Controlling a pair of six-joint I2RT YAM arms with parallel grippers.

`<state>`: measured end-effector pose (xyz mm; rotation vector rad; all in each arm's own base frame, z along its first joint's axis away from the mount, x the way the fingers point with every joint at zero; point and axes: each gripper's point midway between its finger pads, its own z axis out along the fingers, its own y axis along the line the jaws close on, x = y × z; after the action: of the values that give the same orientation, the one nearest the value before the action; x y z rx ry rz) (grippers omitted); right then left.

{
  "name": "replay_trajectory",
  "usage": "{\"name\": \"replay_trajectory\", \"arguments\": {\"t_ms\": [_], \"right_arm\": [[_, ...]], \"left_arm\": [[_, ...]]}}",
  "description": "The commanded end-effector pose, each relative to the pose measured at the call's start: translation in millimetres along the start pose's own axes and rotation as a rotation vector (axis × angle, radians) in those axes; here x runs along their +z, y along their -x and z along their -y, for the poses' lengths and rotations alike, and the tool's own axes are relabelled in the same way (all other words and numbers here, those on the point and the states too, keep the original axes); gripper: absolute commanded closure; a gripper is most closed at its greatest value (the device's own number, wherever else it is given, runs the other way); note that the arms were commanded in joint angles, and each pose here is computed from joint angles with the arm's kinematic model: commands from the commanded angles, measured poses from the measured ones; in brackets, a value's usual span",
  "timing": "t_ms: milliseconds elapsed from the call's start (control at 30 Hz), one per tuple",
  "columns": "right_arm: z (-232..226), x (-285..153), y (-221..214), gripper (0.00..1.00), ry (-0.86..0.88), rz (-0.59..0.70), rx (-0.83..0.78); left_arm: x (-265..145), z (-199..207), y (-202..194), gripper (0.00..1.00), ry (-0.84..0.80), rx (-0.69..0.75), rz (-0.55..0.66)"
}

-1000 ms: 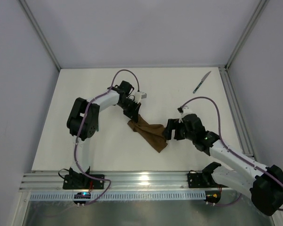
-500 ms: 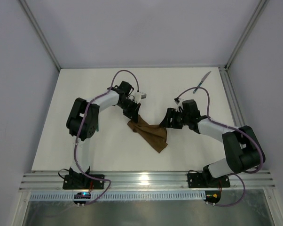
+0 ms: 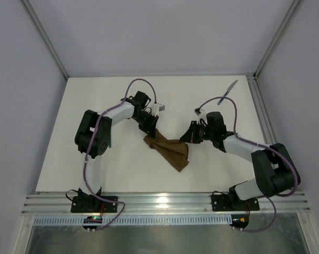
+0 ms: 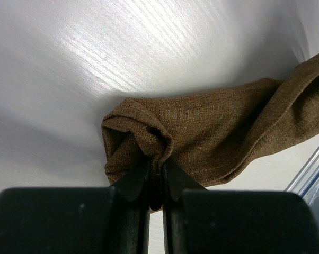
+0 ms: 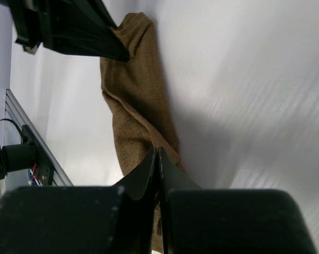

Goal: Fold the napkin into a case and place the utensils inside
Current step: Fold the 2/3-rectangle-folded napkin at the center of the board.

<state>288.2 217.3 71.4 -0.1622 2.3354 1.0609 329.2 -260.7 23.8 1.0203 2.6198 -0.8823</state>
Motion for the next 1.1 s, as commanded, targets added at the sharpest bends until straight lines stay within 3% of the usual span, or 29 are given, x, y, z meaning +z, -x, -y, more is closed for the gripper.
{"name": "replay_trajectory", "arguments": {"t_ms": [0,200,467,733,1000,1067], "right_arm": [[-31,-11,9,0.96,0.088,0.044,-0.087],[-45,-11,-24,0.96,0.031,-0.026,-0.179],[-30,-9,-68,0.96,-0.104,-0.090,-0.232],[-12,-9,-116,0.96,-0.188,-0.234,-0.258],[-3,-10,-123,0.96,-0.225,-0.248,-0.231],[-1,-13,-124,0.91,-0.244,-0.264,-0.229]], "left_arm": [[12,-12,-46,1.00,0.055,-0.073,-0.146],[11,-11,-42,1.00,0.057,-0.088,-0.131],[10,-12,-41,1.00,0.060,-0.097,-0.117],[7,-13,-44,1.00,0.051,-0.090,-0.118],[4,-12,-42,1.00,0.040,-0.070,-0.104],[2,-12,-39,1.00,0.045,-0.067,-0.091]]}}
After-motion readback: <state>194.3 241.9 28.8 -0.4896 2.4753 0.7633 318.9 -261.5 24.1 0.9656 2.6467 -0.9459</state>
